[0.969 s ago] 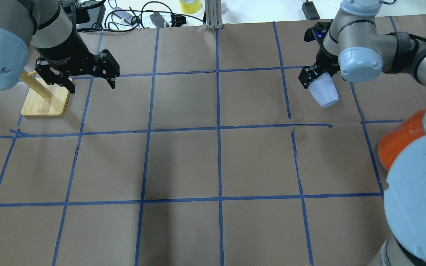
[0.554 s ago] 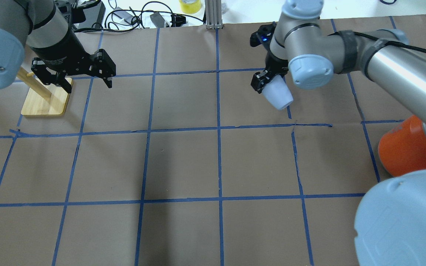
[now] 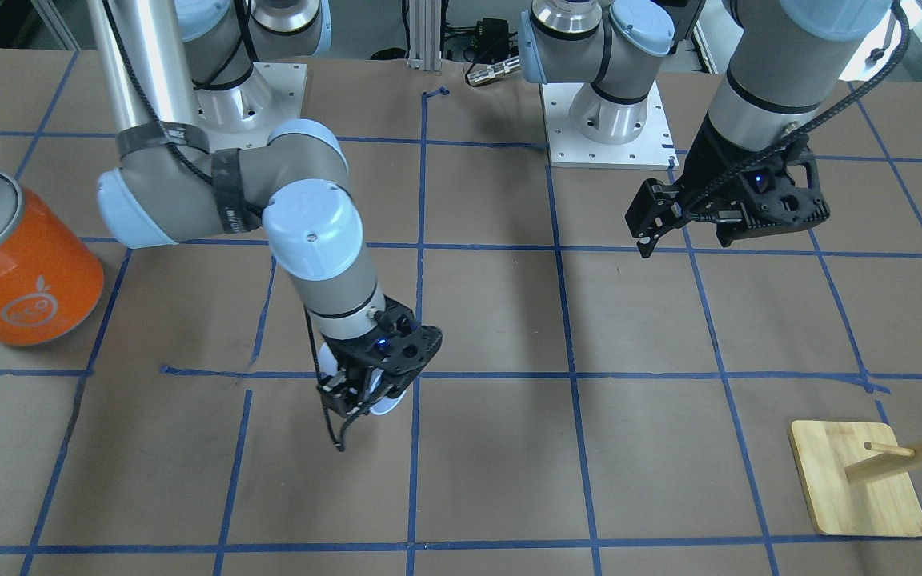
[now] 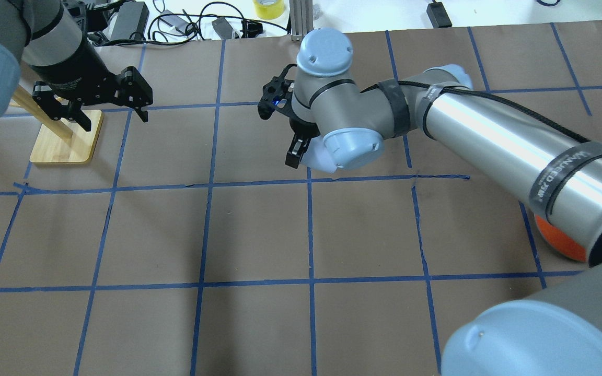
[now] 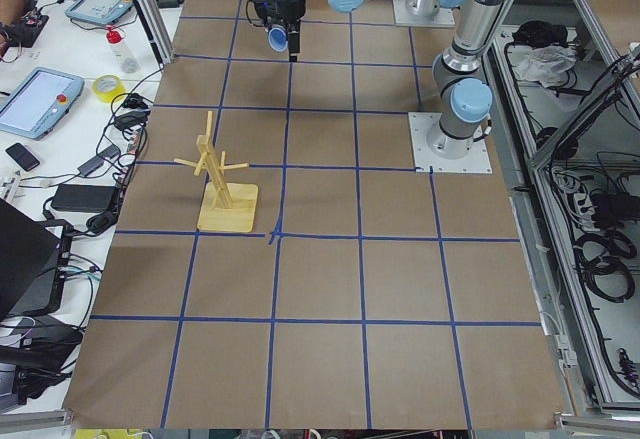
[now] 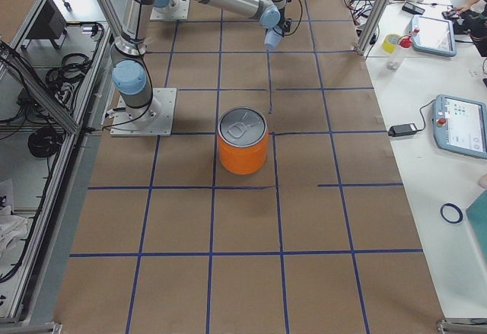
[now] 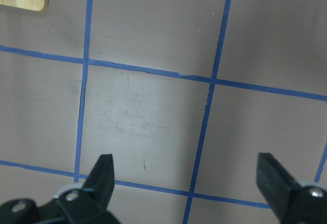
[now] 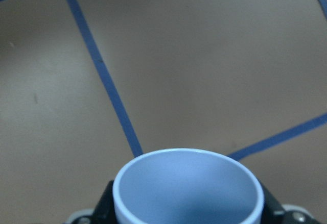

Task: Flip cup
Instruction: 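Lift the cup with the right gripper and carry it toward the left gripper, then release the cup on its side and raise the right gripper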

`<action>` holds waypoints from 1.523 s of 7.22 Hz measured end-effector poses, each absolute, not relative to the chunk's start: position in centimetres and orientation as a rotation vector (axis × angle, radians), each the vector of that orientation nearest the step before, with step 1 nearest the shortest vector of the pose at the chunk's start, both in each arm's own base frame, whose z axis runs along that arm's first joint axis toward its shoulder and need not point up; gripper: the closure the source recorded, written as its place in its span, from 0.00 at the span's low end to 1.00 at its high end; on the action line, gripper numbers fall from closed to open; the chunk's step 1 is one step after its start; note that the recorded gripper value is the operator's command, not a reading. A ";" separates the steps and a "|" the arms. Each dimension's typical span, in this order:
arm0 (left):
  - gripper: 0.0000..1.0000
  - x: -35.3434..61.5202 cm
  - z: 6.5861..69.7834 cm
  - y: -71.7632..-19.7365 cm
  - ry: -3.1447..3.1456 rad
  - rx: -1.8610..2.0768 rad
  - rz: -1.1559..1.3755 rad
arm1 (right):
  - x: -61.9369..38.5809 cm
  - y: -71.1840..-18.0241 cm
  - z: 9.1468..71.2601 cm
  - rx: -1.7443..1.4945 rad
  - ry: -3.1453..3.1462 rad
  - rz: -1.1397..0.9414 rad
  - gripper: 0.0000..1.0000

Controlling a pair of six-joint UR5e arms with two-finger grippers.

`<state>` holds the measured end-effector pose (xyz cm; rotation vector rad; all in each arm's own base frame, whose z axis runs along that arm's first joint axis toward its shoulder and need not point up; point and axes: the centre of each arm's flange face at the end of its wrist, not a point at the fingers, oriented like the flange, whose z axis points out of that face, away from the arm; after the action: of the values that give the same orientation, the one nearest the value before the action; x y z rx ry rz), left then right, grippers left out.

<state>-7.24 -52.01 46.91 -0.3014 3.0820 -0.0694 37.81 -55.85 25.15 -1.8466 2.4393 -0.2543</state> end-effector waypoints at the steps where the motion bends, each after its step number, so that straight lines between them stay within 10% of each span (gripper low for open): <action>1: 0.00 -6.4 46.8 -52.2 3.081 -0.326 -0.066 | 39.2 -55.2 24.4 -2.002 2.321 -0.258 0.92; 6: 0.00 -4.8 44.9 -52.7 3.073 -0.402 -0.006 | 42.1 -54.9 21.3 -2.182 2.170 -0.309 0.75; 8: 0.00 -4.8 44.7 -52.7 3.073 -0.395 -0.001 | 42.2 -55.0 20.4 -2.208 2.143 -0.299 0.16; 11: 0.00 -4.7 44.6 -53.0 3.073 -0.370 -0.022 | 42.4 -55.2 19.9 -2.210 2.137 -0.330 0.07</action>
<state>-4.68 -52.97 44.62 -0.3700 3.0729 -0.0216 42.37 -55.15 19.92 -2.2096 2.1371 -0.3298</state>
